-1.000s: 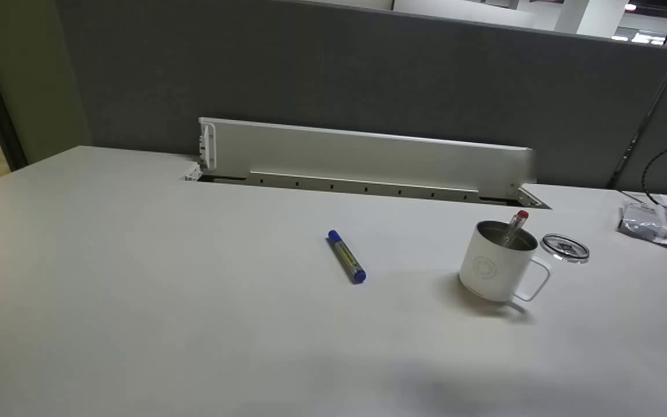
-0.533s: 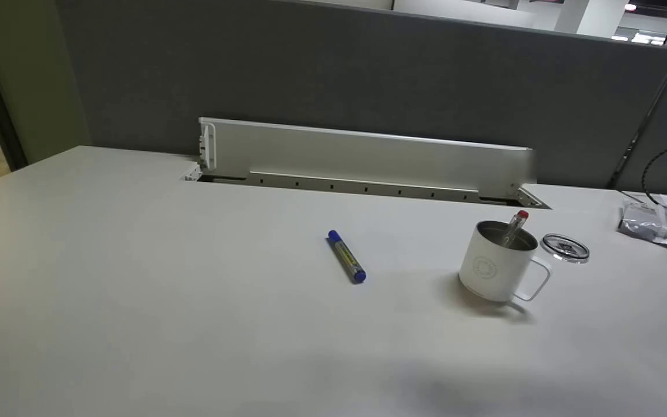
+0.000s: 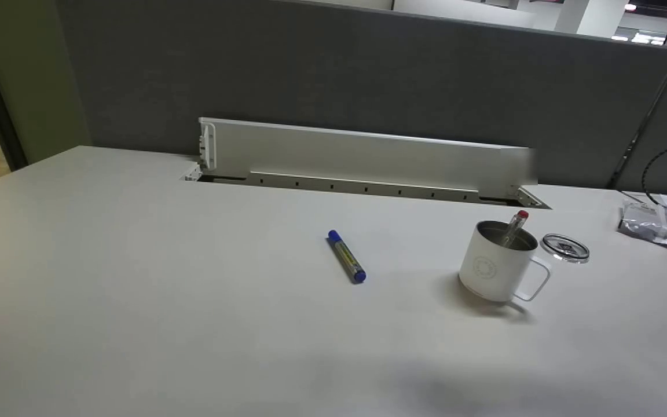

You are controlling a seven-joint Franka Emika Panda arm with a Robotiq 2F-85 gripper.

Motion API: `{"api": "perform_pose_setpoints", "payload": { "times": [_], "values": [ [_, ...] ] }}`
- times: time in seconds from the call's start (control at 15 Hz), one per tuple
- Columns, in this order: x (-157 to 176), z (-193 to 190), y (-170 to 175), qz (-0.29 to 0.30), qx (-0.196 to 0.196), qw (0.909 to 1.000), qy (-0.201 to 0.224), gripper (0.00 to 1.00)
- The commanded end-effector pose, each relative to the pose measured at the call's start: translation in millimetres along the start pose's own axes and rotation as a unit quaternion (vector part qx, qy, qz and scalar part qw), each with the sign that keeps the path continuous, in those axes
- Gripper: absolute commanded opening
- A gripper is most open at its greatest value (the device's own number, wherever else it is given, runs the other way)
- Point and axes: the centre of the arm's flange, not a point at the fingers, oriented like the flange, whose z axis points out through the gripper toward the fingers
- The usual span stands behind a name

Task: Pick up the screwdriver from the white cup and put it on the table.

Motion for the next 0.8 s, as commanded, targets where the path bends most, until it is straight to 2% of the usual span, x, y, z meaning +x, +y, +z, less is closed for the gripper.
{"api": "perform_pose_setpoints", "payload": {
  "times": [0.0, 0.4, 0.73],
  "values": [
    [10.0, 4.7, 1.7, 0.008, 0.002, 0.9999, -0.007, 1.00],
    [36.2, 28.2, 3.4, 0.023, 0.015, 0.9994, -0.021, 1.00],
    [66.1, 68.2, 6.6, 0.025, 0.021, 0.9991, -0.027, 1.00]
  ]
}}
